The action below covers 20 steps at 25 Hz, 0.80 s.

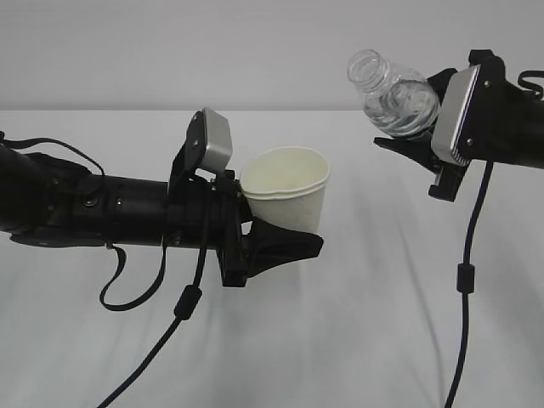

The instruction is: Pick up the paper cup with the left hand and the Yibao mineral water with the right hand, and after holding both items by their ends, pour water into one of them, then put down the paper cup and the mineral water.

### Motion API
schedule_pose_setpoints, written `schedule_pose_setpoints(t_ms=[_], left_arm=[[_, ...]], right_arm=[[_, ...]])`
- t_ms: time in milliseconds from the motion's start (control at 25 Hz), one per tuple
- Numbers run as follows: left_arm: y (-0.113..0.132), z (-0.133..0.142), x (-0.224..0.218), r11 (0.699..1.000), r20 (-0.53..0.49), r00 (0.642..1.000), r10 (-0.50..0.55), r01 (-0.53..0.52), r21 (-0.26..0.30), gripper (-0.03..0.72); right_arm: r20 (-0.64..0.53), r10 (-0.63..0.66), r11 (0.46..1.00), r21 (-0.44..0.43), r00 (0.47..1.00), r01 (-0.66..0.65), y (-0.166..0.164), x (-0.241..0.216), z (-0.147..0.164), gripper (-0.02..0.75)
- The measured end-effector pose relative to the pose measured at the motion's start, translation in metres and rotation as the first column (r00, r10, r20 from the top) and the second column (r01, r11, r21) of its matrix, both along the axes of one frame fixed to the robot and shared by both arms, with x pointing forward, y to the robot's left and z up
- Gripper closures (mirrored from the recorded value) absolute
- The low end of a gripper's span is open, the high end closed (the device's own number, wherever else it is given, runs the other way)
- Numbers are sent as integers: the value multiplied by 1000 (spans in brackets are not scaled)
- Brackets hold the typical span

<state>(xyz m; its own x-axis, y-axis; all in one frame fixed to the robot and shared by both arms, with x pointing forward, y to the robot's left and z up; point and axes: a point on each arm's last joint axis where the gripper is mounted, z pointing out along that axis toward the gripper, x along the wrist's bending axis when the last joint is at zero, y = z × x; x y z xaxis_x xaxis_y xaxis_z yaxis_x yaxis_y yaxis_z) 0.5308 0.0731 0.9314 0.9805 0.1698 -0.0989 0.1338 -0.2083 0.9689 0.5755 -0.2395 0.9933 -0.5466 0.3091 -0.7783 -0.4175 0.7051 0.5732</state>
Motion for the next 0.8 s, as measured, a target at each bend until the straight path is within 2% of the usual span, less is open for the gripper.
schedule_pose_setpoints(t_ms=[800], left_arm=[[0, 0, 0, 1000, 0, 1000, 0, 0, 0, 225]], right_arm=[[73, 31, 994, -106, 997, -23, -1, 2, 1, 276]])
